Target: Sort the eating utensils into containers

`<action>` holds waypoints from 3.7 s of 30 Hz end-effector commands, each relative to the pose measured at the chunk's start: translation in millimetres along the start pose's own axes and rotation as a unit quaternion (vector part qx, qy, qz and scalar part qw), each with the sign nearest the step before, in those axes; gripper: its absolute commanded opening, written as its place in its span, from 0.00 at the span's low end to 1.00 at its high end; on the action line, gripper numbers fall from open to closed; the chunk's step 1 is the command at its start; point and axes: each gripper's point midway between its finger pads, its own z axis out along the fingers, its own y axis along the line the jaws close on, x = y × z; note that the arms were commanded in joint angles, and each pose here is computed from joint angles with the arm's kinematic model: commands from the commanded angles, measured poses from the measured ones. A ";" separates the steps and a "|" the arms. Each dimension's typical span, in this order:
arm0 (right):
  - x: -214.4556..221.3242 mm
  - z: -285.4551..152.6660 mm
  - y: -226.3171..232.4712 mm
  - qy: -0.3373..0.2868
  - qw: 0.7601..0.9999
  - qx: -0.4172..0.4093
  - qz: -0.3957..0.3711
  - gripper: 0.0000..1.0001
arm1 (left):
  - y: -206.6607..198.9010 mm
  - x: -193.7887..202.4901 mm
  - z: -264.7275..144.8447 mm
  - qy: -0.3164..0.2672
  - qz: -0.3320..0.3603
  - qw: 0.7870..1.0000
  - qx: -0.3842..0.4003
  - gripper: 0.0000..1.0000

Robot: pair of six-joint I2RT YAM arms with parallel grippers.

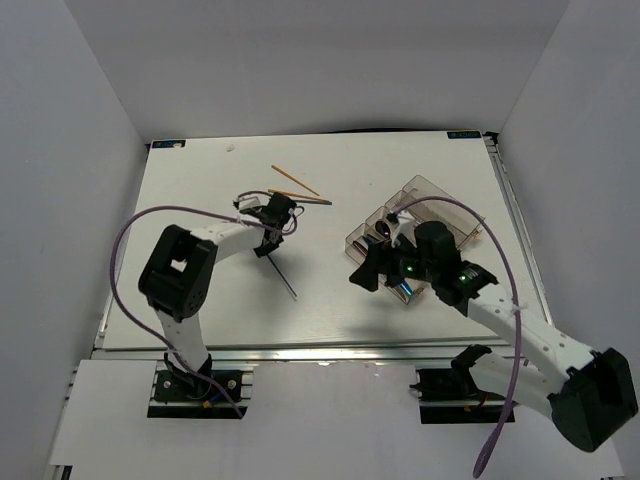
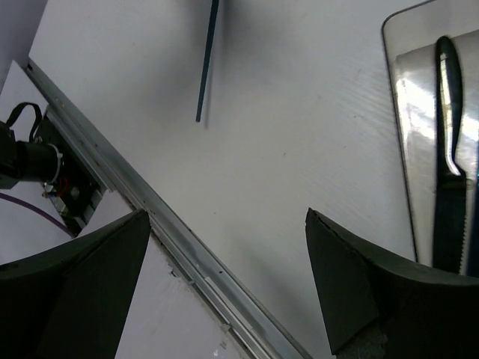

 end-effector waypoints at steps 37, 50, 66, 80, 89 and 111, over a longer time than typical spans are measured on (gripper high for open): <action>-58.7 120.4 1.0 -0.011 0.990 0.103 -0.097 0.00 | 8.0 -36.0 -195.9 -0.068 0.024 0.957 0.279 0.95; -139.5 -19.5 -259.1 0.200 0.829 0.396 -0.341 0.00 | 79.2 -22.2 -183.8 -0.121 0.148 0.948 0.255 0.98; -123.7 -13.7 -338.7 0.268 0.787 0.438 -0.343 0.00 | 72.5 -18.9 -191.9 -0.119 0.157 0.936 0.290 0.98; -159.0 -27.5 -332.3 0.214 0.795 0.459 -0.334 0.58 | 67.4 -14.0 -187.1 -0.109 0.169 0.936 0.287 0.98; -243.0 -70.8 -252.6 -0.014 0.857 0.488 -0.168 0.89 | 42.9 -39.1 -168.6 -0.102 0.103 0.971 0.192 0.98; -60.4 -46.3 -57.8 -0.111 0.985 0.090 0.096 0.89 | -133.9 -146.9 -29.1 -0.093 -0.079 0.992 0.034 0.56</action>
